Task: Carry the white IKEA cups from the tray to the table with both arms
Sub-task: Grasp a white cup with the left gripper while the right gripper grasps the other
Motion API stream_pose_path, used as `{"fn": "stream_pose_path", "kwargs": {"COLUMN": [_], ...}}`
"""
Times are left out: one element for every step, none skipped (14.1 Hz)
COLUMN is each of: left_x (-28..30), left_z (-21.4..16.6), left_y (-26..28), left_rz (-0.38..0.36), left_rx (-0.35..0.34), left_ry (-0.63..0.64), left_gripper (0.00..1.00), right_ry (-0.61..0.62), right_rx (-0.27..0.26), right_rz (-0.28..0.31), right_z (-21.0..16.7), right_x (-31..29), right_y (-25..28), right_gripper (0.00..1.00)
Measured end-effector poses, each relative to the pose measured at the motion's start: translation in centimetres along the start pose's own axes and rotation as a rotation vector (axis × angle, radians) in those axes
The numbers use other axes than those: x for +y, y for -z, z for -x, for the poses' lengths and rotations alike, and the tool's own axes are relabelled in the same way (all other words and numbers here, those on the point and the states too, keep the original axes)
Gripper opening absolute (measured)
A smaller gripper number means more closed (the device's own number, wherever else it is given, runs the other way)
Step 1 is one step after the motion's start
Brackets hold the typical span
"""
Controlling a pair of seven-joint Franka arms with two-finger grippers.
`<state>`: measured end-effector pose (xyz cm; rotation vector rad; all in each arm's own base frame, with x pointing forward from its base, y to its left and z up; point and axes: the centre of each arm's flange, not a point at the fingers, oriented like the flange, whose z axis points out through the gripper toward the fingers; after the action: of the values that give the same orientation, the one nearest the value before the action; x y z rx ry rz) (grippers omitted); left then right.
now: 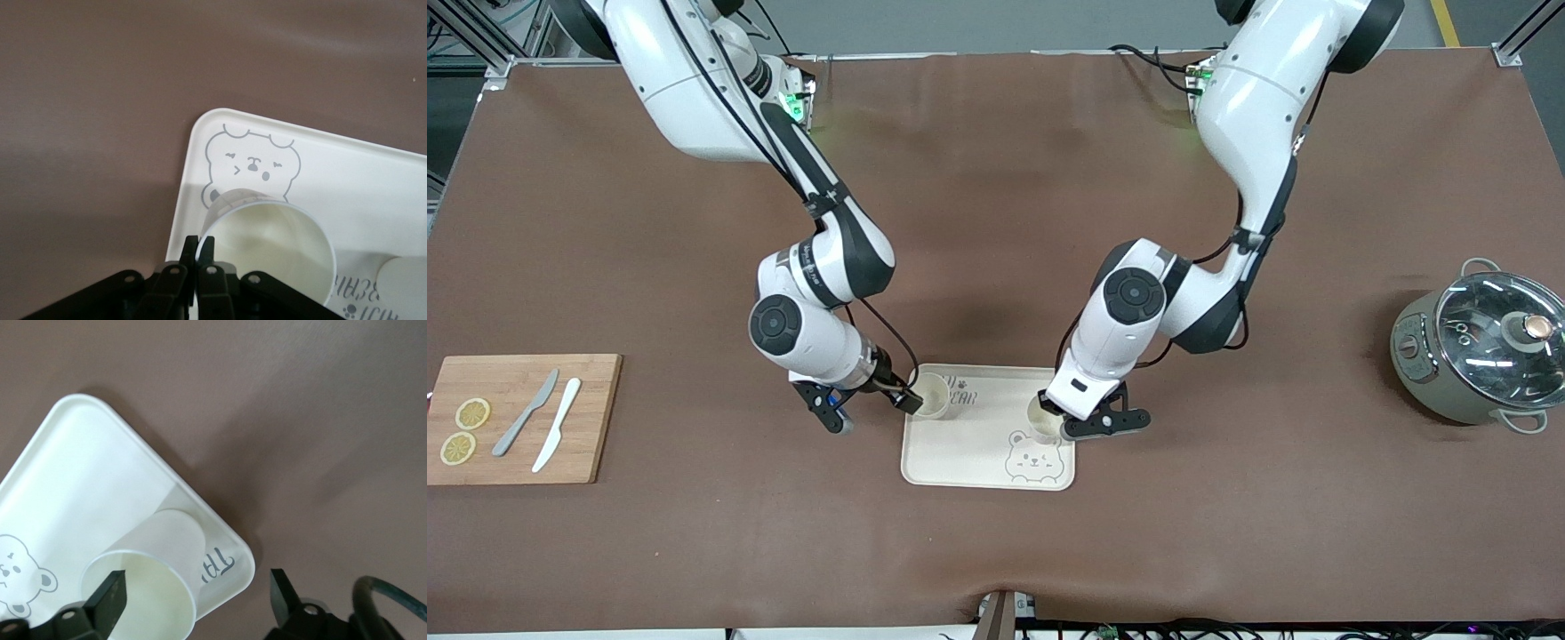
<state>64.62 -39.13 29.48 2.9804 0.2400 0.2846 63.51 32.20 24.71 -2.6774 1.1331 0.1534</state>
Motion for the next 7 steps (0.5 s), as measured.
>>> {"fn": "stream_pose_path", "kwargs": {"left_x": [-0.2,-0.7,-1.7,-3.0,-4.4,-6.1,-7.9], "left_z": [-0.4,-1.0,-1.8,-2.5,-3.3,-4.1,-4.8], "left_y": [1.9,3.9,5.6,7.0,8.2,9.1,10.0], "left_rz": [-0.012,-0.025,-0.043,-0.062,-0.076,-0.089,-0.100], "left_rx": [-0.004,-0.009,-0.018,-0.028,-0.035,-0.041,-0.045], "left_ry": [0.001,0.007,0.017,0.031,0.050,0.068,0.079], "left_gripper": [0.03,0.03,0.03,0.03,0.03,0.03,0.03], "right_ry": [-0.002,-0.004,-0.005,-0.006,-0.006,-0.006,-0.007], "right_rx": [0.000,0.000,0.001,0.003,0.005,0.006,0.007], "right_rz": [-0.001,0.000,0.000,-0.002,-0.006,-0.008,-0.009], "right_z": [0.2,0.2,0.2,0.1,0.1,0.1,0.1], "right_x": [-0.1,-0.1,0.0,0.0,-0.1,-0.1,-0.1], "right_y": [-0.1,-0.2,-0.2,-0.2,-0.2,-0.3,-0.3], "right_gripper": [0.80,0.67,0.57,0.47,0.35,0.25,0.15]}}
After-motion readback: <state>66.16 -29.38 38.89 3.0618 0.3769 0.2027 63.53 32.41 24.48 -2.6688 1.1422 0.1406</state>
